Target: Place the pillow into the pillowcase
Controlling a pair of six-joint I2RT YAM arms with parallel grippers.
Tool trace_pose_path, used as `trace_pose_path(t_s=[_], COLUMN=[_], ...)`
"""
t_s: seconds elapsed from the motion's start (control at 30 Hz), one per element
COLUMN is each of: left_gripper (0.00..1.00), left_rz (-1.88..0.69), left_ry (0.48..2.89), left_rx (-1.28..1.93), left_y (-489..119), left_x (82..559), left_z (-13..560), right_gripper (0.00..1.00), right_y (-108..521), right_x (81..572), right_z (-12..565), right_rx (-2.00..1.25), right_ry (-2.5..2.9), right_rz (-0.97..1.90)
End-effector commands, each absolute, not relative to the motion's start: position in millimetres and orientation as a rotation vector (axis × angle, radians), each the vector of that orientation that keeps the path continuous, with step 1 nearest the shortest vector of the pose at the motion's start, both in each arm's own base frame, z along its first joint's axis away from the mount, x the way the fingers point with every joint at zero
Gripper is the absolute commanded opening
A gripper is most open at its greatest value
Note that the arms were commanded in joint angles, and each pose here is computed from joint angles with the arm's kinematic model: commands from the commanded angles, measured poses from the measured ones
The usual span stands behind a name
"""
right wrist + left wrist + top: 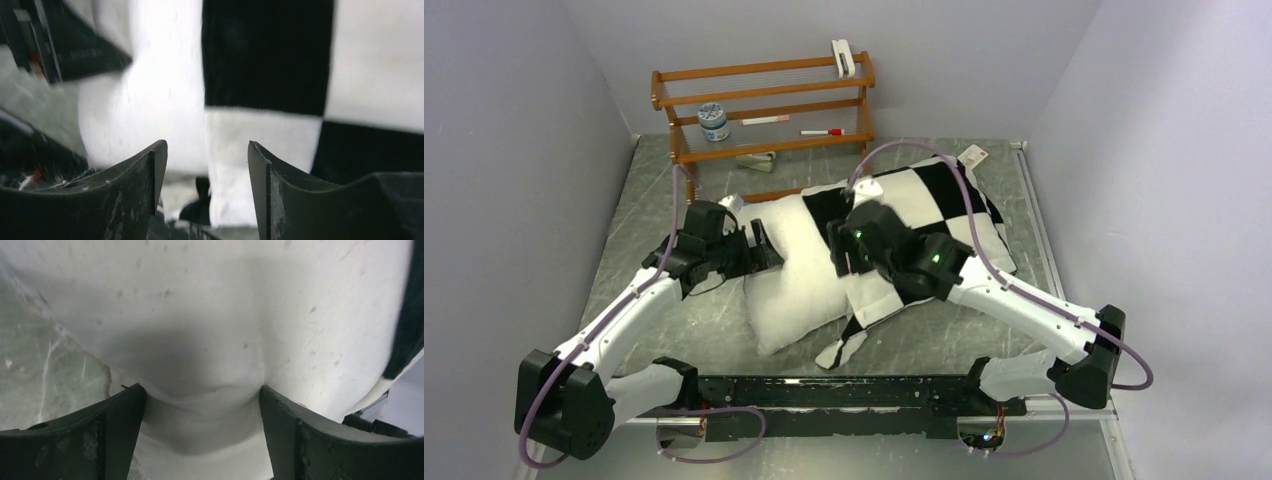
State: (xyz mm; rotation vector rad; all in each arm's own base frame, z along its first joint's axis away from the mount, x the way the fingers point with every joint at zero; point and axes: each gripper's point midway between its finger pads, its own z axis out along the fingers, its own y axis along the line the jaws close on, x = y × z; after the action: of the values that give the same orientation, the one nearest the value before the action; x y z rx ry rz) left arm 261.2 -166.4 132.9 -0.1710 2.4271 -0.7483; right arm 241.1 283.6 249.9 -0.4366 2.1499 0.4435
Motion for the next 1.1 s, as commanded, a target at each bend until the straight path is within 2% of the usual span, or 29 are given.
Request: trace_pose_path(t_s=[0.0, 0.17, 0.4, 0.53, 0.57, 0.6, 0.63, 0.67, 0.7, 0.73, 0.77, 0.83, 0.93, 1.07], left_gripper=[0.87, 0.87, 0.87, 0.87, 0.84, 0.78, 0.58, 0.43, 0.18, 0.08, 0.05, 0.05, 0.05, 0.05], left_rz=[-0.75, -0.723, -1.024, -1.162, -1.212, -1.273, -1.334, -1.401, -1.441, -1.46, -1.462, -1.401, -1.287, -1.24], left_ry=[2.607, 2.649, 2.611, 2.56, 2.538, 2.519, 2.482, 2.417, 2.368, 2.328, 2.293, 2.26, 2.188, 2.1], left_rx=[-0.122, -0.119, -0.217, -0.278, -0.309, -0.366, -0.4, -0.417, -0.444, -0.462, -0.463, -0.457, -0.449, -0.503], left_y=[-161.3, -152.9, -180.6, -198.3, -204.1, -211.7, -218.8, -225.9, -230.5, -233.4, -235.8, -237.0, -234.5, -235.8], left_x=[212.9, 194.9, 175.3, 173.4, 175.0, 175.0, 177.4, 182.9, 188.5, 195.2, 203.9, 223.5, 255.3, 264.9], left_z=[106.6, 106.8, 98.1, 85.9, 85.0, 84.5, 86.8, 94.4, 101.1, 108.6, 118.8, 139.2, 177.5, 188.8], right_gripper=[0.64, 0.69, 0.73, 0.72, 0.7, 0.65, 0.56, 0.42, 0.26, 0.1, 0.0, 0.0, 0.0, 0.0], right_y=[258.4, 247.4, 240.2, 255.4, 256.1, 255.3, 253.5, 254.7, 258.1, 264.5, 274.7, 304.4, 362.5, 408.7], right_x=[189.0, 158.5, 152.8, 161.9, 165.3, 169.6, 174.3, 178.5, 182.8, 186.3, 189.3, 189.6, 170.0, 136.1], right_z=[196.1, 162.8, 111.6, 83.2, 78.4, 75.5, 73.2, 73.4, 75.5, 82.1, 93.6, 127.4, 208.4, 271.4], right_rx=[-0.507, -0.548, -0.645, -0.707, -0.702, -0.693, -0.691, -0.691, -0.695, -0.703, -0.709, -0.738, -0.783, -0.859], right_ry=[2.326, 2.366, 2.334, 2.262, 2.251, 2.236, 2.222, 2.205, 2.185, 2.164, 2.141, 2.1, 2.013, 1.844], right_rz=[0.225, 0.043, -0.178, -0.169, -0.189, -0.223, -0.272, -0.309, -0.332, -0.324, -0.283, -0.126, 0.283, 0.759])
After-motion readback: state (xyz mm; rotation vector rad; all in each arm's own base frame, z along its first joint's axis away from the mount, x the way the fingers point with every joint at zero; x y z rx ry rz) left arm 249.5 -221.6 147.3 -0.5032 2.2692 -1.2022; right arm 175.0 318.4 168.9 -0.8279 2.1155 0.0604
